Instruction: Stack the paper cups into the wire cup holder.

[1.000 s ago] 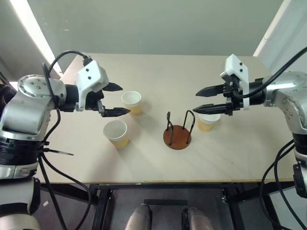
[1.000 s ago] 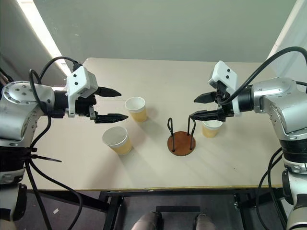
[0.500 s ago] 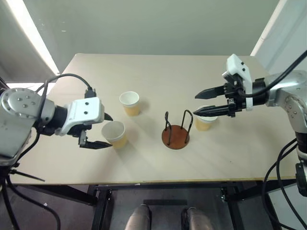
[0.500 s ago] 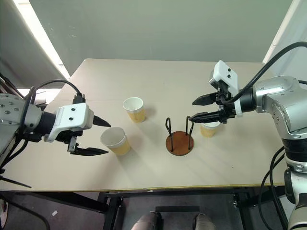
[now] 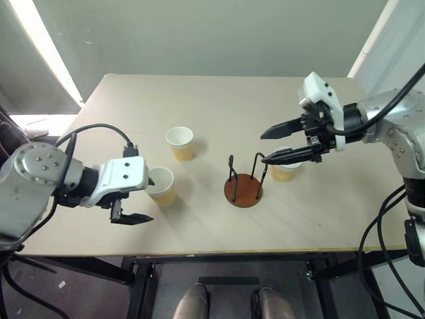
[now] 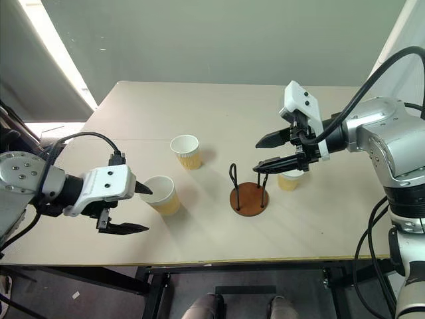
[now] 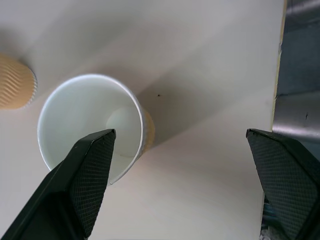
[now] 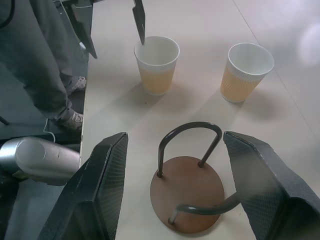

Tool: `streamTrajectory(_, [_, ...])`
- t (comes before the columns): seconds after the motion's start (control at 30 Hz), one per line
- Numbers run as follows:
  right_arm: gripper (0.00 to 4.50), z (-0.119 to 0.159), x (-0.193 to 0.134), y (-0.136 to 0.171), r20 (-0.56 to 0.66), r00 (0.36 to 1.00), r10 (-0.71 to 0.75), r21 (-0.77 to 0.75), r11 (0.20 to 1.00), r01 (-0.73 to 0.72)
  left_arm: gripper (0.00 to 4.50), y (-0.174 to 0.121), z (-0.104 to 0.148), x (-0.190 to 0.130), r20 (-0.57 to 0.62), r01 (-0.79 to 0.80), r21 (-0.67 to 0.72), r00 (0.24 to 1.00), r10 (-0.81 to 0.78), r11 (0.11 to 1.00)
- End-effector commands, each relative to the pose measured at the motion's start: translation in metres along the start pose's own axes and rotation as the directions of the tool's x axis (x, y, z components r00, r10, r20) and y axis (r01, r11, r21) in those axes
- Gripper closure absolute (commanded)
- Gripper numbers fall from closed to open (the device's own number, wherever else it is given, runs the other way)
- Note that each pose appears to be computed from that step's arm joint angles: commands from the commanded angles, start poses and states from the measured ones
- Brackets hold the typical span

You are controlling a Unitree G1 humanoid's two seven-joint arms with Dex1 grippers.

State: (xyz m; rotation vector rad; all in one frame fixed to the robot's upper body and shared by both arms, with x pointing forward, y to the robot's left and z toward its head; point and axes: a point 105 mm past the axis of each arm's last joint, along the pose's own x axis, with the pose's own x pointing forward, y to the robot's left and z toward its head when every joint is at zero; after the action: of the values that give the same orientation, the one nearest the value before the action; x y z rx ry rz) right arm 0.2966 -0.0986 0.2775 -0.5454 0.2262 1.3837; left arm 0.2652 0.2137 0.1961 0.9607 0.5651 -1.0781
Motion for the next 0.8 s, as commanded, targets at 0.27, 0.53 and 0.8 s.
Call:
streamTrajectory(0.27, [1.37, 0.009, -0.004, 0.003, 0.014, 1.0, -0.014, -0.041, 0.999, 0.015, 0.0, 0.013, -0.005, 0.016, 0.01, -0.01, 0.012, 1.0, 0.01, 1.0])
streamTrajectory(0.53, [1.37, 0.007, -0.005, 0.004, 0.01, 1.0, -0.024, -0.031, 0.999, 0.024, 0.0, 0.021, -0.001, 0.028, 0.015, 0.009, 0.05, 1.0, -0.01, 0.999])
streamTrajectory(0.8, [1.34, 0.005, -0.005, 0.004, 0.012, 0.999, -0.033, -0.018, 0.999, 0.033, 2.46, 0.02, -0.005, 0.032, 0.001, 0.048, 0.072, 0.999, -0.048, 0.996])
